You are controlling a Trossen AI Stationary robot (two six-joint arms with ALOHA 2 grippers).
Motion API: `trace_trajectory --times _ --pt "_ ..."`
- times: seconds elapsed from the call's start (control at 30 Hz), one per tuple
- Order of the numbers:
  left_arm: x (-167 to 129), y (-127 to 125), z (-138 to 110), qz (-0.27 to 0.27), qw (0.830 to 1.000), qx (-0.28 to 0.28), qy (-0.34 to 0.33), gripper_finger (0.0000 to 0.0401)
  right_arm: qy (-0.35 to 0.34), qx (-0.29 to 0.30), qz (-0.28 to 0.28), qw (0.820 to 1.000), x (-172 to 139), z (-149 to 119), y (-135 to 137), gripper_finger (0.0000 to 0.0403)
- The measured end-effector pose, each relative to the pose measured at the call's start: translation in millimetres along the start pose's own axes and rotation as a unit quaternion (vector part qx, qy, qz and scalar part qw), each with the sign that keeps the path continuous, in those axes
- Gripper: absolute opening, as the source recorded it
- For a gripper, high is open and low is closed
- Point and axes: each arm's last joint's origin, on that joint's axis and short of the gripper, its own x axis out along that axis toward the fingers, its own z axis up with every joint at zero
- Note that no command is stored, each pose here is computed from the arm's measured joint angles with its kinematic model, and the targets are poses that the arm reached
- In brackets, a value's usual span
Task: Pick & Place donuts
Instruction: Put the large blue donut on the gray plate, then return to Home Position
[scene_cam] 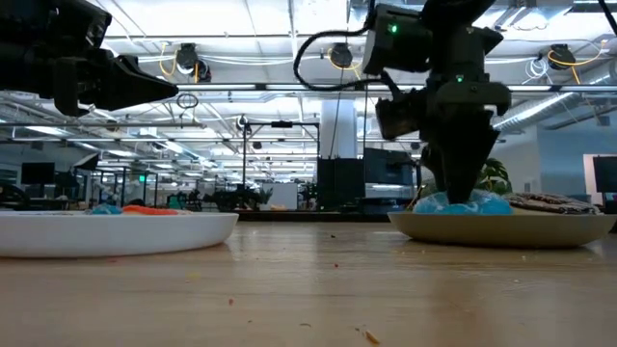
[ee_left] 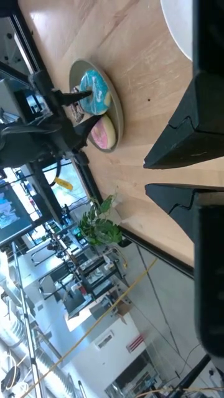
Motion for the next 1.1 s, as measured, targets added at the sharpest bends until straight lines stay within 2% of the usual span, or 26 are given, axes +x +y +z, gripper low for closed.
trace_trajectory --times 0.23,0.37,0.43,0.5,0.6,0.67,0.73,0.83,0.9,0.97,1.1 --pt "0.0 0.0 0.2 0.0 1.0 -0.001 -0.001 0.0056 -0.066 0.023 -0.014 0.997 -38.9 -7.6 1.4 0.0207" --pt "0.0 0.2 0.3 0.001 1.0 -0.006 -0.001 0.0056 -0.111 0.01 0.003 0.994 -65.9 -15.6 4.8 0.0204" --pt "0.0 0.9 1.7 0.005 1.0 0.014 -0.008 0.0056 -0.137 0.0 0.005 0.991 -78.4 -20.3 7.0 0.0204" --pt "-0.2 2.5 4.3 0.016 0.999 0.044 -0.019 0.0056 -0.185 -0.011 -0.023 0.982 -93.2 -27.4 12.3 0.0199" --pt "-0.3 4.4 6.5 0.032 0.998 0.041 -0.026 0.0056 -0.287 -0.08 -0.114 0.948 -118.7 -46.0 30.8 0.0178" --pt "-0.7 6.4 9.0 0.047 0.998 -0.001 -0.036 0.0056 -0.339 -0.122 -0.148 0.921 -131.2 -62.9 42.7 0.0152" --pt "-1.2 8.8 11.5 0.066 0.996 -0.036 -0.045 0.0056 -0.37 -0.151 -0.132 0.907 -136.3 -80.9 49.2 0.0119" --pt "-0.9 10.3 13.6 0.073 0.996 -0.03 -0.045 0.0046 -0.417 -0.186 -0.083 0.886 -133.8 -105.9 54.2 0.0059" --pt "-0.3 11.7 12.4 0.079 0.996 -0.024 -0.04 0.0026 -0.436 -0.207 -0.073 0.873 -126.4 -123.0 50.2 0.0019" --pt "0.6 13.4 10.8 0.073 0.996 -0.022 -0.04 0.0007 -0.457 -0.217 -0.073 0.86 -117.2 -136.9 40.9 0.0009" --pt "0.4 17.9 12.4 0.047 0.996 -0.043 -0.064 0.0009 -0.494 -0.231 -0.079 0.834 -95.3 -156.6 16.1 0.0014"
